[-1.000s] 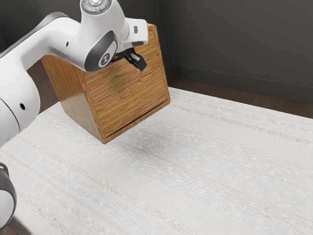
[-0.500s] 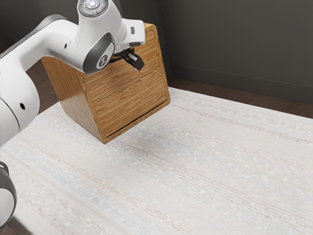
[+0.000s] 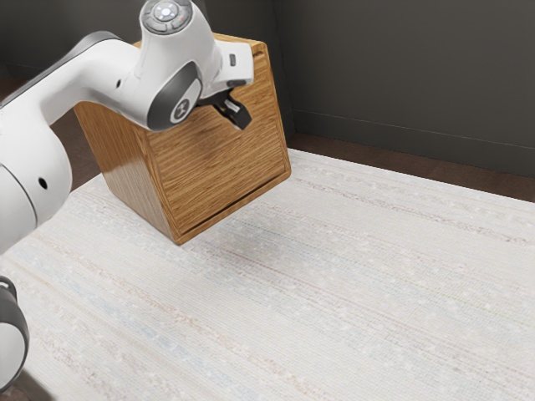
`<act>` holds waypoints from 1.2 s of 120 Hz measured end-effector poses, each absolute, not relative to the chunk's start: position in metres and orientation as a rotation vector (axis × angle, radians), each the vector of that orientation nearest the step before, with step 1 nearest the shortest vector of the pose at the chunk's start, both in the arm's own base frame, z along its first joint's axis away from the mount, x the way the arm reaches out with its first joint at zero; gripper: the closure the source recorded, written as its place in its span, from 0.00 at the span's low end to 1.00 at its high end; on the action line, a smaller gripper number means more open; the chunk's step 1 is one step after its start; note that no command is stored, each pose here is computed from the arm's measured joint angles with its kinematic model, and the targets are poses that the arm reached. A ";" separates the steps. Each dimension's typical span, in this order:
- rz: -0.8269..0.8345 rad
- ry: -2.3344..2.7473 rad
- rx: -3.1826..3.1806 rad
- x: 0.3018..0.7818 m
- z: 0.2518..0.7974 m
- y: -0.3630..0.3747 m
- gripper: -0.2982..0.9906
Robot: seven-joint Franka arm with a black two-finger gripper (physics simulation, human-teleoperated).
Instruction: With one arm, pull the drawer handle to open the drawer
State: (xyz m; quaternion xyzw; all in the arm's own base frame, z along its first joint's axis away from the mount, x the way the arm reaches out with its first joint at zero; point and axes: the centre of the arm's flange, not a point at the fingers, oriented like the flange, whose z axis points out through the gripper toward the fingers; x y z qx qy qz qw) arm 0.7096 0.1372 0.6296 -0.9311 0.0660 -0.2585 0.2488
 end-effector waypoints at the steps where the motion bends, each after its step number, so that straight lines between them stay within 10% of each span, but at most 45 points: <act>1: -0.704 0.180 -2.537 0.710 0.629 0.137 0.18; 31: -0.676 0.191 -2.560 0.711 0.626 0.120 0.10; 50: -0.658 0.204 -2.567 0.710 0.628 0.104 0.23; 144: -0.572 0.258 -2.508 0.704 0.635 0.026 0.27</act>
